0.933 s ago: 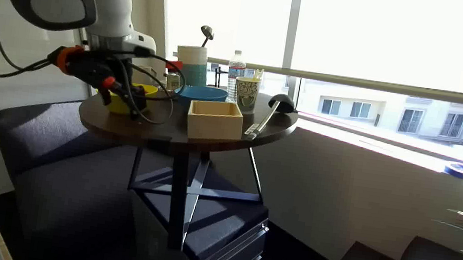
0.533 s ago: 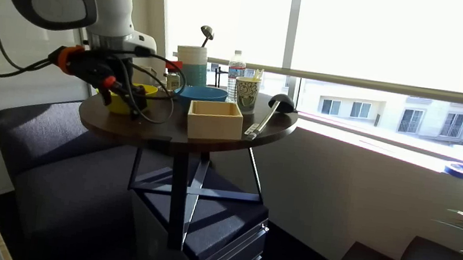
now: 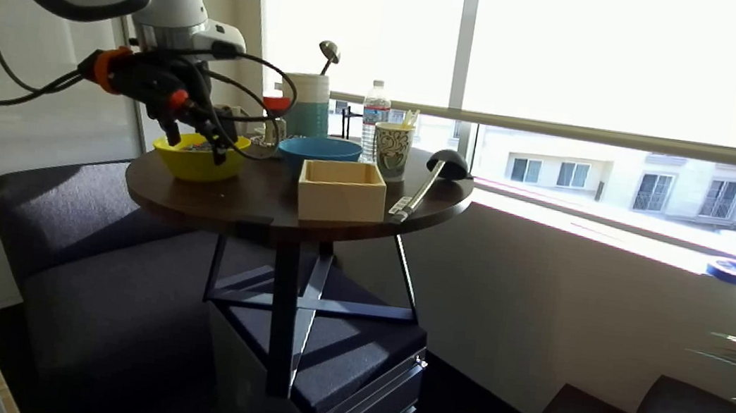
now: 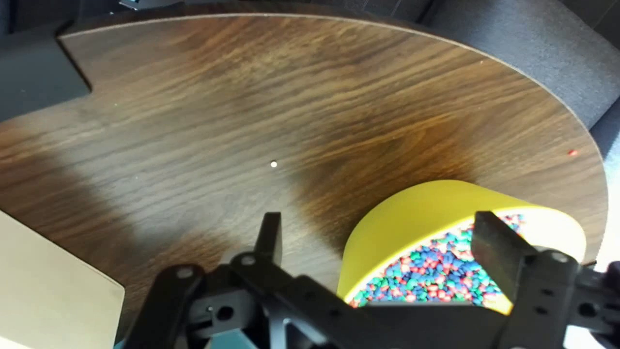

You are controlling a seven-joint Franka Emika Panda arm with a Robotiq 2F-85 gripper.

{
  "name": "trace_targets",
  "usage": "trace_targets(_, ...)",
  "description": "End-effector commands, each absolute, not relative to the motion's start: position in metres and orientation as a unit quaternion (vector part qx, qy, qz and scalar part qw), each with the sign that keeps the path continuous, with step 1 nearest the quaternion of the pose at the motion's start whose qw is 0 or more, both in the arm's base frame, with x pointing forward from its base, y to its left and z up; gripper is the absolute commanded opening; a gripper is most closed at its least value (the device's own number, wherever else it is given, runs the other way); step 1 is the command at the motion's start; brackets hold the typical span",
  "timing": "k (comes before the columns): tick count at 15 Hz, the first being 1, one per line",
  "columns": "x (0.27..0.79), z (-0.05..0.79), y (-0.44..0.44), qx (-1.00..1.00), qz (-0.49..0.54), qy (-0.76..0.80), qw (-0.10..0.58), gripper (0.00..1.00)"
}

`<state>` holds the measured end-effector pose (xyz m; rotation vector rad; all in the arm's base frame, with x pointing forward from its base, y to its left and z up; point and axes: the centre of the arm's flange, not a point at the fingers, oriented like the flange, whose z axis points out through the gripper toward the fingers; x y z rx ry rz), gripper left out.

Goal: Switch the positions of the yellow and blue bowls by moving the yellow bowl to the right and the blue bowl to the left

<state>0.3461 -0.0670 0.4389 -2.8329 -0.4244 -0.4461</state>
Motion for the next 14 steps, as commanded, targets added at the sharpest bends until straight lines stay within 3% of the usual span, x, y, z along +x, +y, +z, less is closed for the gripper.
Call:
trace_targets(1,0.356,0.451,-0.061,-0.964,-0.17,-0.138,0.151,1.0)
trace_targets(6,0.372,0.461,-0.057,-0.962,-0.171,-0.077,0.2,1.0)
trace_targets(14,0.395,0.439,-0.059,-0.976,-0.097,0.059,0.184,1.0)
